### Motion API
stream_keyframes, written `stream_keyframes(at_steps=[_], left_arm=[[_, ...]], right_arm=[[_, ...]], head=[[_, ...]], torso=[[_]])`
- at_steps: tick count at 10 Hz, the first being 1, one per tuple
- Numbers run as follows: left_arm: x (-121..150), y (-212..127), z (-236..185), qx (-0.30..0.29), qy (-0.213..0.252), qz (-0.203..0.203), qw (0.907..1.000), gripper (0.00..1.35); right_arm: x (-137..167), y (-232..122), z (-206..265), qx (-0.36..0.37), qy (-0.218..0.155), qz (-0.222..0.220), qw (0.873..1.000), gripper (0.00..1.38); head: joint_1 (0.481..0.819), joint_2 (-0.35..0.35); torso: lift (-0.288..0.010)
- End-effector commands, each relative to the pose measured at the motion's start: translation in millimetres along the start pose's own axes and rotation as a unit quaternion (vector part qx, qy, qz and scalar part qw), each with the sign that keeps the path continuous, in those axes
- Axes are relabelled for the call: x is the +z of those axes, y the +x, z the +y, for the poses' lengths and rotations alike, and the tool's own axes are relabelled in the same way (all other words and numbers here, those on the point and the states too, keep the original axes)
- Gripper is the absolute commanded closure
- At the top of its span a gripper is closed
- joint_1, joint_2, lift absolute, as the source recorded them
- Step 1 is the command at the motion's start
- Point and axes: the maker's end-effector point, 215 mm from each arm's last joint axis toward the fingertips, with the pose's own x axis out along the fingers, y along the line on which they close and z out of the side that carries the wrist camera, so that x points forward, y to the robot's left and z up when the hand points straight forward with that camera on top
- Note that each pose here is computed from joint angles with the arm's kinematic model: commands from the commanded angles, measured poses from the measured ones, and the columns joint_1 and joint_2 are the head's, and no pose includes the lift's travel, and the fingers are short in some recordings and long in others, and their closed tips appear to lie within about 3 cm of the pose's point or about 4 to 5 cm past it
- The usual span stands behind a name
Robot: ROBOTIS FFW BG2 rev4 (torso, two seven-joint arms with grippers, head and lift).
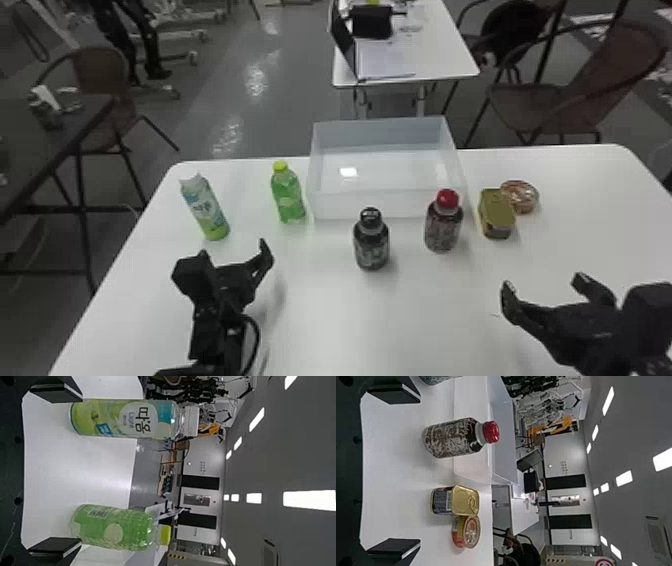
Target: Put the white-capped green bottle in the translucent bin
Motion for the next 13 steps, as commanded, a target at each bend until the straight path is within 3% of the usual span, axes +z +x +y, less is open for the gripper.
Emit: stream_keyframes(at_steps=[1, 4, 6, 10, 13], left_arm=[[-2, 18, -4, 0.003, -0.009, 0.007, 0.9999, 0.04], [1, 45, 37, 0.040, 0.026, 0.020, 0.9987, 0.04], [4, 59, 56, 0.055, 0.022, 0.026, 0.9979, 0.03], [21, 87, 80, 0.045, 0.016, 0.032, 0.9983, 0.00], [23, 108, 73, 0.015, 0.002, 0.049, 0.9987, 0.00]], right_arm=[[-1, 1, 1, 0.001, 0.003, 0.000, 1.000, 0.03], [0, 3, 6, 0.006, 0.007, -0.002, 1.000, 0.04], [-6, 4, 11, 0.008, 0.012, 0.002, 1.000, 0.04], [-7, 11, 21, 0.021, 0.017, 0.000, 1.000, 0.04], [-7, 13, 26, 0.027, 0.019, 0.000, 0.999, 0.04]], head=[[0.695, 0.159], [0.695, 0.172], [0.695, 0.212], [0.695, 0.253], [0.695, 0.268]], torso=[[-0.092], [-0.092], [-0.092], [-0.092], [-0.092]])
